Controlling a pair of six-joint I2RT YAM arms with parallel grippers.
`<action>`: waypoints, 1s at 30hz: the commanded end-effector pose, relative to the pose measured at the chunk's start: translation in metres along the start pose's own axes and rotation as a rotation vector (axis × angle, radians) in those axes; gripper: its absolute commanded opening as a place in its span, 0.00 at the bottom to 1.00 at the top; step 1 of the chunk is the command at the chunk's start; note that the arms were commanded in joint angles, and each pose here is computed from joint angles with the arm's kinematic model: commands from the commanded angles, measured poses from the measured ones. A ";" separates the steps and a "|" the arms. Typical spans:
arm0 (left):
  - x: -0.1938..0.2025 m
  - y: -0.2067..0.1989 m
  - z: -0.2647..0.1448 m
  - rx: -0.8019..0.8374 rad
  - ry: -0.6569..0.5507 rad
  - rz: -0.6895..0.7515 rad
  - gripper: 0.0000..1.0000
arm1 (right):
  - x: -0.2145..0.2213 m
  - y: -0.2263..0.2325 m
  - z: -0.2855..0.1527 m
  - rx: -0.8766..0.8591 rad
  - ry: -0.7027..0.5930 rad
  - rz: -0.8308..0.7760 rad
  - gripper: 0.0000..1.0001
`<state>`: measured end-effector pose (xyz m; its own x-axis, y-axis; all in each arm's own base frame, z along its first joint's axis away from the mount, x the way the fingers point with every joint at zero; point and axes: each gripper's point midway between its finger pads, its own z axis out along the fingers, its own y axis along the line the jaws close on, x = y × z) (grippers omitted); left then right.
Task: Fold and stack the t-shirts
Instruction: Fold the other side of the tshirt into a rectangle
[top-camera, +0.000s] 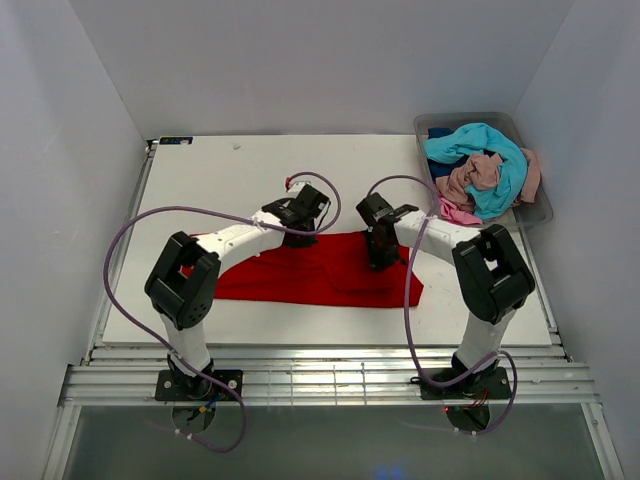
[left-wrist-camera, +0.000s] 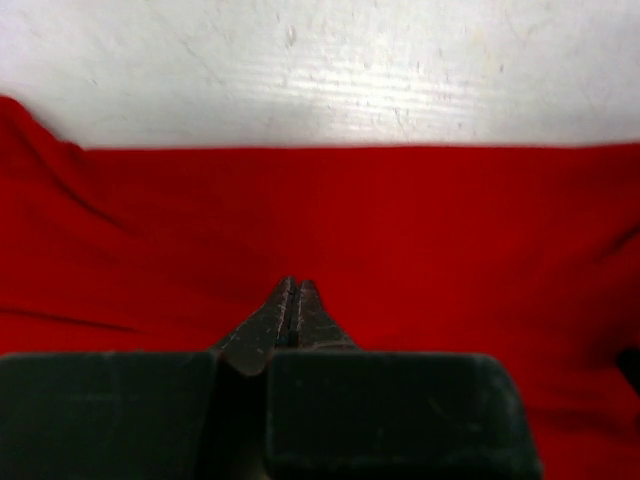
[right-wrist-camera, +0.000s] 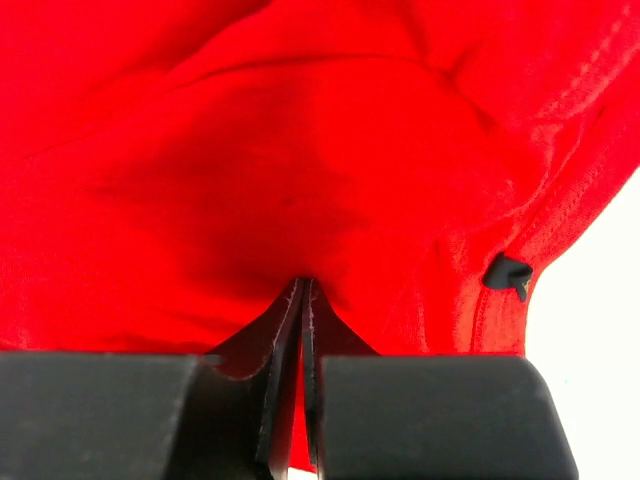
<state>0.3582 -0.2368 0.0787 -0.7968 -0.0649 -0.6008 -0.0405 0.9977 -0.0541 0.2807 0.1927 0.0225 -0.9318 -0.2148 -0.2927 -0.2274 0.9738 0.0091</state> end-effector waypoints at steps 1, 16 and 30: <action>0.026 -0.016 0.003 0.070 0.063 -0.022 0.00 | -0.020 -0.023 0.010 0.057 -0.023 0.074 0.08; 0.052 -0.024 0.042 0.019 0.131 0.053 0.00 | -0.058 -0.067 0.029 0.063 -0.011 0.141 0.08; -0.065 0.083 -0.086 -0.136 -0.227 -0.167 0.90 | -0.137 -0.016 -0.088 -0.199 -0.357 -0.035 0.16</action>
<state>0.3634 -0.2097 0.1834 -0.6194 -0.1665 -0.7672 -0.1039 0.9860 -0.1300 0.3851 0.1761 0.0977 -0.8476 -0.1464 -0.5101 -0.2331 0.9662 0.1101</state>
